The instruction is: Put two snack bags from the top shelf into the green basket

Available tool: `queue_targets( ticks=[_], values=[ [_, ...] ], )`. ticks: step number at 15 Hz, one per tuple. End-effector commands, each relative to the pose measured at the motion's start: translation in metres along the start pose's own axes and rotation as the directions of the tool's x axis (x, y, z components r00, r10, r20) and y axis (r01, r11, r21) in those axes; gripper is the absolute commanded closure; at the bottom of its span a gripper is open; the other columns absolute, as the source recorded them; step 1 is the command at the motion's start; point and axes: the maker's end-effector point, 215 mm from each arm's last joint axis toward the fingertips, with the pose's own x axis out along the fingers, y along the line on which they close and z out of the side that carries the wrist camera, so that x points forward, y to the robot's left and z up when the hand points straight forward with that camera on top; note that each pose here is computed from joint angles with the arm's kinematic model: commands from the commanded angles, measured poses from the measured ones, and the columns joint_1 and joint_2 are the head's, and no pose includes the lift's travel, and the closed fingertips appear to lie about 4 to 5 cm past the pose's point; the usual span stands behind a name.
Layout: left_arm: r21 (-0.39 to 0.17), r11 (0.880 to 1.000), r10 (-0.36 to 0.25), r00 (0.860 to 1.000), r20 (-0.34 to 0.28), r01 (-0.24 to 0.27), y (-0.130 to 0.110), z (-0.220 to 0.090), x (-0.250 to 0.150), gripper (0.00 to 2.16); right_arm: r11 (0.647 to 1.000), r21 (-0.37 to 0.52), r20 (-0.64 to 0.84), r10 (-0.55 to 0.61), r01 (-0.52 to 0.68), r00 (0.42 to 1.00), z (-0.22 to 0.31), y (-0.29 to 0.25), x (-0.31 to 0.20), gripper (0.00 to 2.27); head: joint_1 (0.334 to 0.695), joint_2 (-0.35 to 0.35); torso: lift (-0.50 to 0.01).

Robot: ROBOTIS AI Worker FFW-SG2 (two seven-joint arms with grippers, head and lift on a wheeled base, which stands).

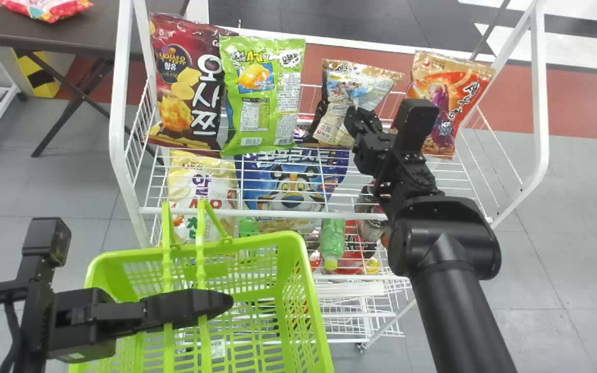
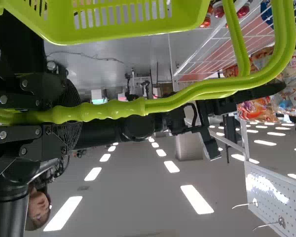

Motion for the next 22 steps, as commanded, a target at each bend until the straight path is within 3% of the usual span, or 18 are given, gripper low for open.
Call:
queue_targets(
  ticks=[1, 7, 13, 22],
  values=[
    [-0.004, 1.0, 0.0, 1.0, -0.001, 0.0, 0.0, -0.001, -0.001, 2.14, 1.0, -0.017, 0.01, -0.016, 0.016, 1.0, 0.005, -0.005, -0.02, 2.23, 0.695, -0.181, 0.0],
    [-0.004, 1.0, 0.0, 1.0, -0.002, 0.0, 0.0, -0.002, -0.001, 2.14, 0.998, -0.046, 0.041, -0.034, 0.036, 0.999, 0.053, 0.003, -0.095, 2.23, 0.695, -0.21, 0.0],
    [-0.015, 1.0, 0.001, 1.0, 0.003, -0.001, 0.003, -0.005, -0.003, 2.14, 0.996, 0.005, -0.159, 0.085, -0.085, 0.984, 0.022, 0.073, -0.156, 2.23, 0.695, -0.192, 0.0],
    [-0.023, 1.0, -0.011, 1.0, 0.018, 0.012, 0.002, -0.005, -0.005, 2.14, 0.933, 0.066, -0.475, 0.342, -0.355, 0.811, -0.058, 0.227, -0.232, 2.22, 0.695, 0.031, 0.0]
  ],
)
